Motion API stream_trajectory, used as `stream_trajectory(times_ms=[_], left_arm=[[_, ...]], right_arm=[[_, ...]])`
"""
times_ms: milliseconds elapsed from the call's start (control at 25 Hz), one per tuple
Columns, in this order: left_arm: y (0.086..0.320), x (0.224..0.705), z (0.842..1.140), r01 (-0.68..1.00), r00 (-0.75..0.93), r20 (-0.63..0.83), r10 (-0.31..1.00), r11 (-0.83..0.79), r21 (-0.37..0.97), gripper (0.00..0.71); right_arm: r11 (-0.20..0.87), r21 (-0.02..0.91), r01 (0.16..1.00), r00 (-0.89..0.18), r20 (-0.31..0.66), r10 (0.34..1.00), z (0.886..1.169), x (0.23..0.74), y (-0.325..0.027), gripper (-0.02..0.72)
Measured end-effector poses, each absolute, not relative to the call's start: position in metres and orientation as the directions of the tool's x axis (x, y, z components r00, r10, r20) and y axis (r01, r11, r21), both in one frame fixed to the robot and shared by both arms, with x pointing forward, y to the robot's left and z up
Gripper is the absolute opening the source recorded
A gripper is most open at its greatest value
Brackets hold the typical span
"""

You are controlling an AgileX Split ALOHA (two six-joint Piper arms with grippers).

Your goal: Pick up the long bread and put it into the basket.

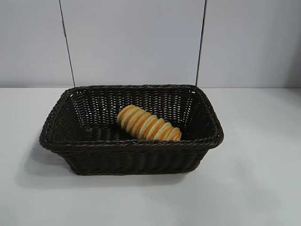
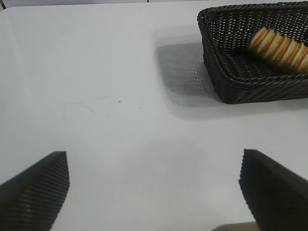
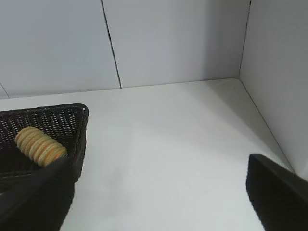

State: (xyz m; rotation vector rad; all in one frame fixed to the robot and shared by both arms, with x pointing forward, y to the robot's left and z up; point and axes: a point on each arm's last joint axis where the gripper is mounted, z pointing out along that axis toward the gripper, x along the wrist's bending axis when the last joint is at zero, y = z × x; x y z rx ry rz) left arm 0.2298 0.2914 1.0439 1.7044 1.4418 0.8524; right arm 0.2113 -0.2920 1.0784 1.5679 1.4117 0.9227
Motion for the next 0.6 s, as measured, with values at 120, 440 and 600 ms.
stream_trajectory(times_ms=[120,440,600], left_arm=[[0.291,0.23,1.044,0.501,0.15,0.028,0.988,-0.1,0.86,0.694],[0.291,0.23,1.044,0.501,0.15,0.028,0.988,-0.1,0.86,0.694],[0.291,0.23,1.044,0.501,0.15,0.028,0.988,-0.1,0.86,0.694]], right_arm=[[-0.047,0.895,0.444,0.106,-0.001,0.994,1.062,0.221,-0.293,0.695],[-0.054,0.87,0.49,0.107,0.001,0.994,1.042,0.233,-0.295,0.695],[-0.054,0.871,0.489,0.107,0.001,0.994,1.042,0.233,-0.295,0.695]])
